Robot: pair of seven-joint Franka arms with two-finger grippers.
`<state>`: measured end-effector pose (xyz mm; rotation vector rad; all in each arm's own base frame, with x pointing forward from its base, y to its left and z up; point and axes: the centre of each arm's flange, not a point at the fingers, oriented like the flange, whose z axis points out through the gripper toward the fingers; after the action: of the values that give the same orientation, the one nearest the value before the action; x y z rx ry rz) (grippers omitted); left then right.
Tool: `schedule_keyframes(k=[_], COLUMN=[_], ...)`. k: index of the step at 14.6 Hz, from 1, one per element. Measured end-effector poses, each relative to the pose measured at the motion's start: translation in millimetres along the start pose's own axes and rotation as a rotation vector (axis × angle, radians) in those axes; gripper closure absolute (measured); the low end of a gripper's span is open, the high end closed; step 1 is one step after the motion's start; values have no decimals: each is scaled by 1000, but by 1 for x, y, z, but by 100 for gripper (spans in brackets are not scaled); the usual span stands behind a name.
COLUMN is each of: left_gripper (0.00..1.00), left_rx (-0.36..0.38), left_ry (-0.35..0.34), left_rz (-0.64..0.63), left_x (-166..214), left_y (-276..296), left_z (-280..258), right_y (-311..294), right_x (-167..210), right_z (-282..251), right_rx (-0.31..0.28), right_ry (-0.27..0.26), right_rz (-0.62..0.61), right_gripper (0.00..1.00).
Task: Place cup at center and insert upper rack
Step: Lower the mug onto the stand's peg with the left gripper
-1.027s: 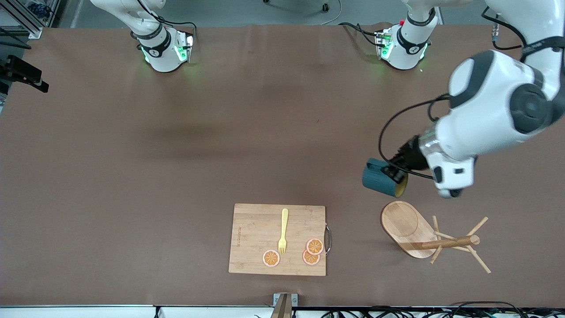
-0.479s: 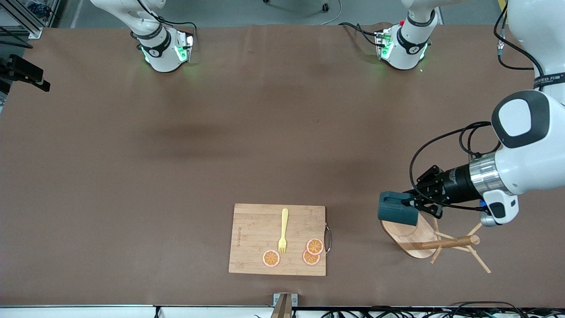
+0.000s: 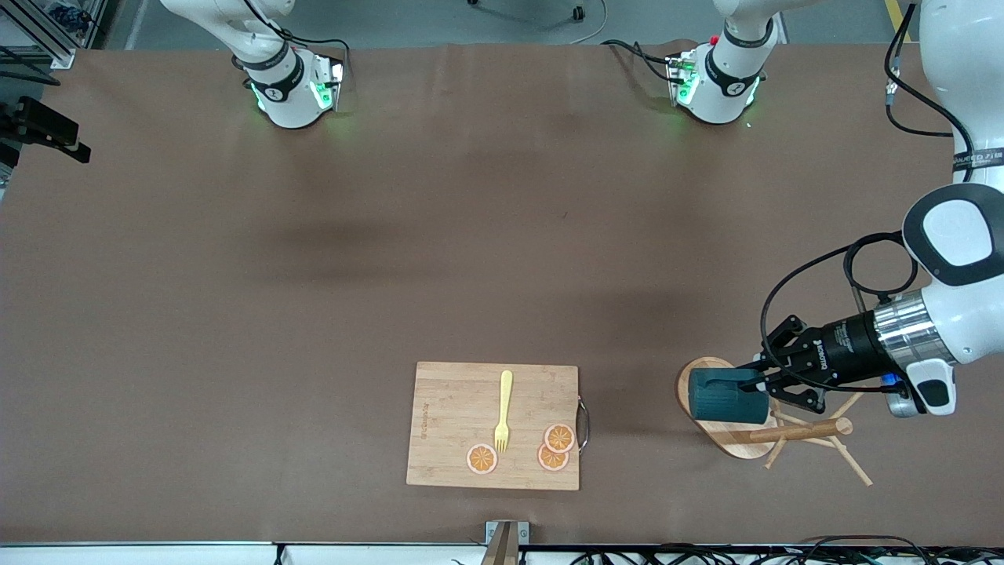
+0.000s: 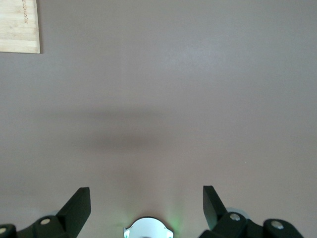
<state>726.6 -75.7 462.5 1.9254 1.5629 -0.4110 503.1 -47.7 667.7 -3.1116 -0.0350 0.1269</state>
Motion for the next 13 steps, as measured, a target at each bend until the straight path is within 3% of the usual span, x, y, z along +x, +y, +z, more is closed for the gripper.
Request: schedule_keyframes(k=[7,13], left_gripper=[79,79], left_rx=[-35,-60], left_ry=[-84,-106], left_rz=[-31,3], left_x=[36,61], left_y=[-1,-3], left_z=[1,-5], right_y=[0,0], right_x=[0,0], right_z=[0,0], right_rx=[0,0], right_ry=[0,0], right_rz=[-1,-2], right_gripper=[0,0])
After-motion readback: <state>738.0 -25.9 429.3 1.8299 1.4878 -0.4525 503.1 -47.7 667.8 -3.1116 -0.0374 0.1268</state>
